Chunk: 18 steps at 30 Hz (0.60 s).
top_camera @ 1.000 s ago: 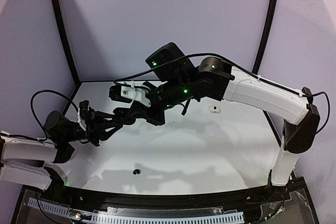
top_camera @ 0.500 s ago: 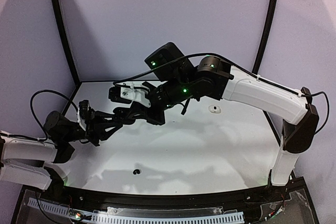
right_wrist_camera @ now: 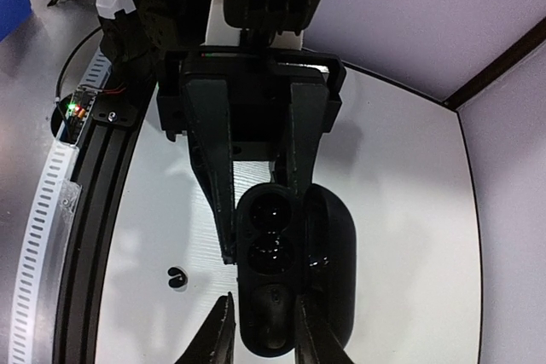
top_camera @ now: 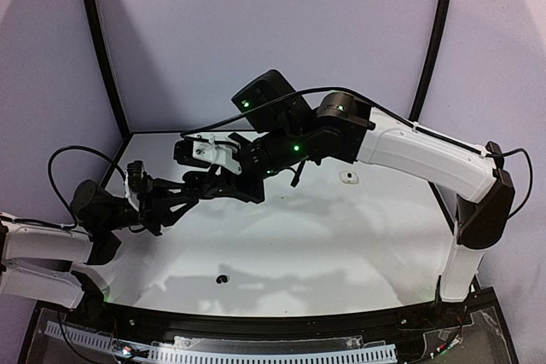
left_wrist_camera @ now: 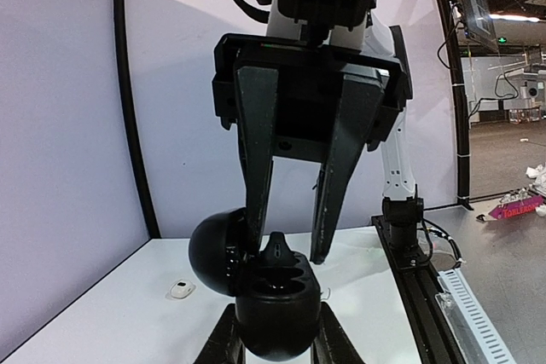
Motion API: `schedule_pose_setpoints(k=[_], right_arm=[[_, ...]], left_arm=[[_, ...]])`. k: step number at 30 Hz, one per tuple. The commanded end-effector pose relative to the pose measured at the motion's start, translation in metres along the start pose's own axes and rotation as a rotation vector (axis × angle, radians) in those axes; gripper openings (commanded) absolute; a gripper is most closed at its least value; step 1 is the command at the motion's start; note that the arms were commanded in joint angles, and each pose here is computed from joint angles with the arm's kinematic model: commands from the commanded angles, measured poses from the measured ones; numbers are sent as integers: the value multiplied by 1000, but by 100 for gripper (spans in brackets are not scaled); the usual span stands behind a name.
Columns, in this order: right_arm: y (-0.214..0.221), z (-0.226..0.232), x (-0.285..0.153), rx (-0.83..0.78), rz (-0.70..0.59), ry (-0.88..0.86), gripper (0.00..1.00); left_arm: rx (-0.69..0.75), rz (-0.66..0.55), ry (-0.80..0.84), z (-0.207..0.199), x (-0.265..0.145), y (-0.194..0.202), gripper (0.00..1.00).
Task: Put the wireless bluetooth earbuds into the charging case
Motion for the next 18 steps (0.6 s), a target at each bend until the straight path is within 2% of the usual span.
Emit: schedule_pose_setpoints(k=[1,4,6,9,11,12,18], right_arm=[[-6,-2,-13,9,-30,19,24],[-7,-4,-17,13,-28,26,28],[-11,-9,-22,16,-43,57,34],[-20,-20,-32,24,-85,122,50],[-22,-23,-35,32,-111,137,53],[-29,-30,-45,46,-160,169,58],[-69,-52,-99,98,-417,279,66]], left_arm=[[45,-37,10,-3,0,-12,1],[42,-35,4,-2,0,-12,1],[37,-33,-4,-1,0,-11,1],[28,-33,-18,1,0,-10,1],[27,-36,-22,1,-1,-11,1],[24,-40,-31,2,-1,-12,1],[-5,-52,-121,13,-3,-14,1]])
Point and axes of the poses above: each gripper's point midway between its finger pads, its own x axis out along the fingers, its own z axis along the line the jaws close on, y = z × x, the point moved 4 cm from there along -x, back along the fingers, and after that the axes turned 12 degrees about -x, right-handed, at the moved point
